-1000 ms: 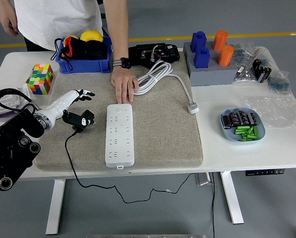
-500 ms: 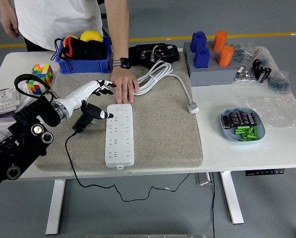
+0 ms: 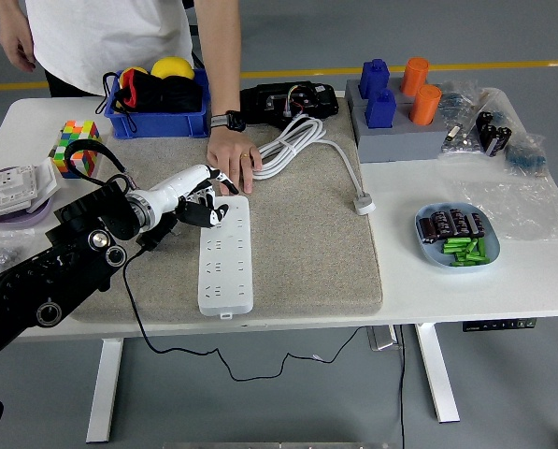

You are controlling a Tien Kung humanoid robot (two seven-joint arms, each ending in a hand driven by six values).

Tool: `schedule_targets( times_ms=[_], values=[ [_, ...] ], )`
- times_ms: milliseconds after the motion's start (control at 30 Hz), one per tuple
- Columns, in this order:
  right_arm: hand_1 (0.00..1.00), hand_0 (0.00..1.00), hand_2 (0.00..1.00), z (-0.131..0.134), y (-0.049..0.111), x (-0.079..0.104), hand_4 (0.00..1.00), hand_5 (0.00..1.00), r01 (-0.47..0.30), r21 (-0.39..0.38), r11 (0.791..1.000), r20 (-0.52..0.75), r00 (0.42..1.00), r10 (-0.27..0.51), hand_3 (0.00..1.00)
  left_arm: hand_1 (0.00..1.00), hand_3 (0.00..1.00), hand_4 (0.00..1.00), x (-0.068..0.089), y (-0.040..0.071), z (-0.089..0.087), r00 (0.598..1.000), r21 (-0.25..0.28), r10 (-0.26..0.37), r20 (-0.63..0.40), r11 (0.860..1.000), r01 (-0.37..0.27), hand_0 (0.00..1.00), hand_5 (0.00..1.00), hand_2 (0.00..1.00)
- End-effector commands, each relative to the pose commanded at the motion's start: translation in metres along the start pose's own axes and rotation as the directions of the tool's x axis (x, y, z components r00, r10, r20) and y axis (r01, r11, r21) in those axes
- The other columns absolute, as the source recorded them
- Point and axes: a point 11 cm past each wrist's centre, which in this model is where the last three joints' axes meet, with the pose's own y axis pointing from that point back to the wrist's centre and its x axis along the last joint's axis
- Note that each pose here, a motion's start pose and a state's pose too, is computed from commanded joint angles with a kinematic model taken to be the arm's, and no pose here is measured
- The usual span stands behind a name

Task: Pull the plug out,throw it away,press the button

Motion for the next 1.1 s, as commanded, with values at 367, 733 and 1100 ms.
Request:
schedule_targets(
  times_ms=[367, 733, 1100],
  values=[
    [0.68, 0.728, 0.66, 0.0, 0.0, 0.0, 0.732, 0.592, -0.001, 0.0, 1.0, 0.0, 1.0, 0.001, 0.641, 0.051, 0.674, 0.301, -0.009, -0.01, -0.004, 1.0, 0.075, -0.027, 0.002, 0.997, 0.027, 0.056, 0.002, 0.144],
    [0.679, 0.728, 0.66, 0.003, 0.0, 0.0, 0.731, 0.588, 0.0, -0.004, 1.0, 0.003, 1.0, 0.0, 0.641, 0.05, 0.674, 0.291, -0.01, -0.013, -0.013, 1.0, 0.11, -0.021, 0.004, 0.994, 0.021, 0.056, 0.002, 0.145],
    [0.679, 0.728, 0.66, 0.002, 0.0, -0.001, 0.732, 0.588, 0.001, -0.003, 1.0, 0.005, 1.0, -0.001, 0.641, 0.048, 0.666, 0.285, -0.007, -0.014, -0.019, 1.0, 0.128, -0.001, 0.015, 0.992, -0.001, 0.055, 0.002, 0.145]
  ],
)
